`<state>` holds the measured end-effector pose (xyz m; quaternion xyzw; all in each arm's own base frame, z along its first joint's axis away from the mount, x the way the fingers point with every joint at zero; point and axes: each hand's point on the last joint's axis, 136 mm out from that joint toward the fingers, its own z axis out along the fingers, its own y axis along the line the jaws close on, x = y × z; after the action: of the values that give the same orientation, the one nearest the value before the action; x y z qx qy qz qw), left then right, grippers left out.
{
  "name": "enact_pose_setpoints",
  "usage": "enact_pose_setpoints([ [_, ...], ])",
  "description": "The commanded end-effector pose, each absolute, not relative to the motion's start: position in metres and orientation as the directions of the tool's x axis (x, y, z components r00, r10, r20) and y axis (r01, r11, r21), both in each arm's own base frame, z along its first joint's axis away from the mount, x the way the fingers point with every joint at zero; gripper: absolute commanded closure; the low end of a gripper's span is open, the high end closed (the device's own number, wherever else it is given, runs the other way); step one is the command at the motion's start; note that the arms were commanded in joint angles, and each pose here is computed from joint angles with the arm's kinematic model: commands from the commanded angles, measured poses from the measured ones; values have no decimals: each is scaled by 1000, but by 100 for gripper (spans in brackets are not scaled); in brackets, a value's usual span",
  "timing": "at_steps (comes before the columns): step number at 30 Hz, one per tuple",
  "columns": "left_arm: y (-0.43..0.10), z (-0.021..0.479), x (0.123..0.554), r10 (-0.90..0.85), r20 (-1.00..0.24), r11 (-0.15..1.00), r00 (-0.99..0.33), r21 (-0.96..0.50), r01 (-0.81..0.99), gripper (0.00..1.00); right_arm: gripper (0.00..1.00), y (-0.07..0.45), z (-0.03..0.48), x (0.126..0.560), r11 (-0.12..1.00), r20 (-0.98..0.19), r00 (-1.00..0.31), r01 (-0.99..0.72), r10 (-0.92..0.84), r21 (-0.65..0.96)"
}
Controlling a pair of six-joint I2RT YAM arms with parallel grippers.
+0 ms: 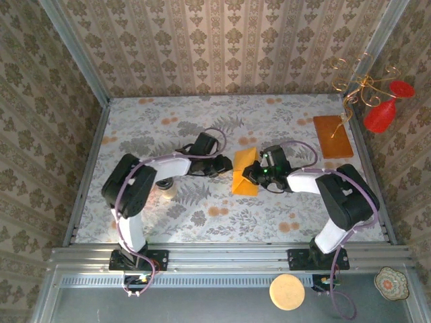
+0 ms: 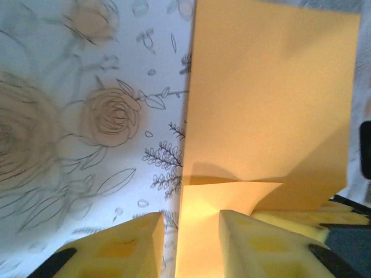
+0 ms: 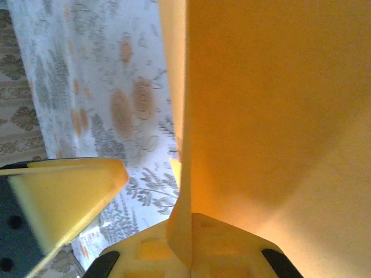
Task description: Fold a paper plane with a square sheet of paper (pick it up from the middle)
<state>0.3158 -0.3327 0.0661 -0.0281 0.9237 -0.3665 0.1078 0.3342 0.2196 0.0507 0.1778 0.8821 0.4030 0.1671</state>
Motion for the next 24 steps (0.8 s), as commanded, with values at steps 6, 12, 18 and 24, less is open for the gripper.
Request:
enact_pose_setpoints([
  [6, -307, 155, 323, -215, -309, 581, -926, -803, 134, 41, 94, 240, 171, 351, 507, -426, -822, -201, 377, 838],
  [12, -305, 199, 314, -241, -322, 424, -915, -883, 199, 14, 93, 258, 230, 348, 355, -450, -820, -327, 353, 876],
  [18, -309, 221, 306, -235, -353, 354, -906, -899, 259, 10, 92, 267, 264, 346, 232, -440, -822, -377, 362, 897],
  [24, -316, 240, 299, -205, -374, 261, -905, -912, 318, 20, 91, 270, 275, 344, 185, -427, -834, -385, 351, 904],
])
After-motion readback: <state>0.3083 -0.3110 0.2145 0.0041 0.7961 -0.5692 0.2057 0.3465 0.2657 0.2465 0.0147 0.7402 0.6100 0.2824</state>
